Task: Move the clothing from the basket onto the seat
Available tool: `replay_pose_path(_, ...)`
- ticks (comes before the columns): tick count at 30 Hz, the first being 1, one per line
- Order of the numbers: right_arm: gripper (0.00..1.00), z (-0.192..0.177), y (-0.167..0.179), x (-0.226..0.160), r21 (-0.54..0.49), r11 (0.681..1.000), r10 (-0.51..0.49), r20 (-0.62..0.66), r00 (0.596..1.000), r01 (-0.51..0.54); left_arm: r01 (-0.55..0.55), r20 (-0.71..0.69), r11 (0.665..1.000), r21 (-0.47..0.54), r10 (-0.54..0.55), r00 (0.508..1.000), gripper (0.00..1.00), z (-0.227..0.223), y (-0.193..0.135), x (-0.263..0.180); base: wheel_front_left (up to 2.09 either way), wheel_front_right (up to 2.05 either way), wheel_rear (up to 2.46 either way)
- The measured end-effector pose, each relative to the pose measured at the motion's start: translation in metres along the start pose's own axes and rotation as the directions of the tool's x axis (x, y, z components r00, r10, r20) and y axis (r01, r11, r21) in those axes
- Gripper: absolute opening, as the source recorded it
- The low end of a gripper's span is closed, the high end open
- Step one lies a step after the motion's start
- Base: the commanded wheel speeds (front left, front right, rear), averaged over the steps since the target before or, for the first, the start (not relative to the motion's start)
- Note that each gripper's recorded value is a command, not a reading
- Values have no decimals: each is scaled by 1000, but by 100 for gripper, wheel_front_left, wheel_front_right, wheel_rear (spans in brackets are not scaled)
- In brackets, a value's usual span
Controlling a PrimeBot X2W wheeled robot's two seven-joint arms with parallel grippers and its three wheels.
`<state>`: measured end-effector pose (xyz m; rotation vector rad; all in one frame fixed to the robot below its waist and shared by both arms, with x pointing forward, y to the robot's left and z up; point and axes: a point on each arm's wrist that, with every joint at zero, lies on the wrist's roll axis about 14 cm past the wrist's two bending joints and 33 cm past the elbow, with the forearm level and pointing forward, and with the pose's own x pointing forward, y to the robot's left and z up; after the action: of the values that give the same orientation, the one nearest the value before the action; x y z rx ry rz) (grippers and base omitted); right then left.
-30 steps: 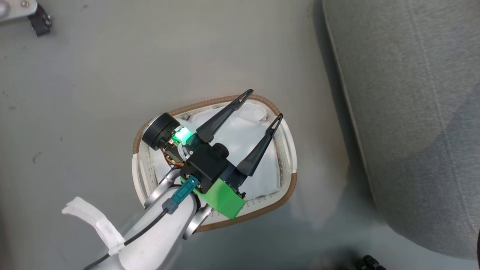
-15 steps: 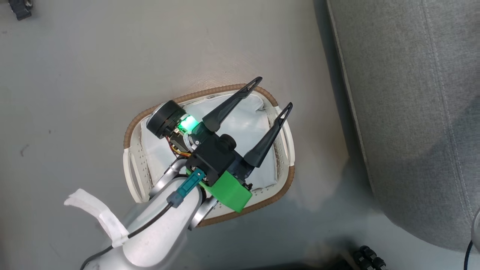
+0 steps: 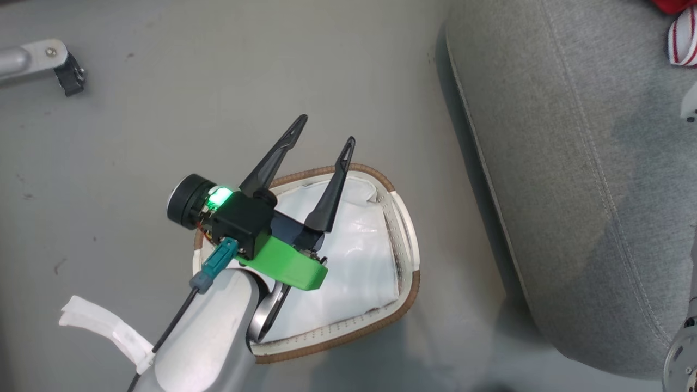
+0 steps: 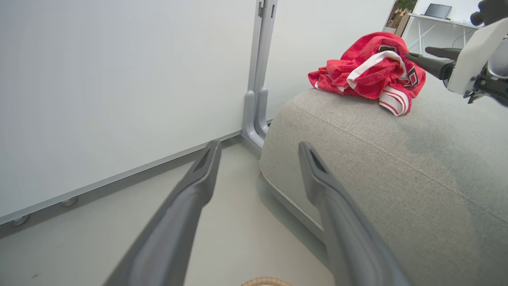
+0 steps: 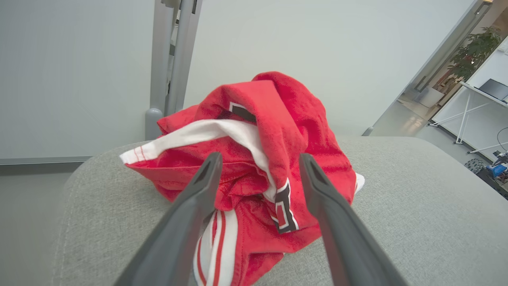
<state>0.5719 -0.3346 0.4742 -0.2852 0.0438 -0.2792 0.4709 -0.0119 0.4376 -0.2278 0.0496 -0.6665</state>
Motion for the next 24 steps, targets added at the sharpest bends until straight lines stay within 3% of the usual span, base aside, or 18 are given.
replay_pose_path(5,100,38,17,-16,32,998,54,77,996,-56,-128,36,992,-3,129,991,100,23,19,-19,0,0,0)
replay_pose_path(11,100,78,41,-45,57,987,137,161,977,-147,-285,76,959,-4,284,956,100,47,41,-56,0,0,0)
replay_pose_path(18,100,104,79,-89,123,954,241,227,944,-273,-471,98,882,-7,470,878,100,61,71,-120,0,0,0)
replay_pose_path(24,100,106,114,-132,204,903,329,242,913,-379,-586,86,811,-14,584,807,100,57,82,-178,0,0,0)
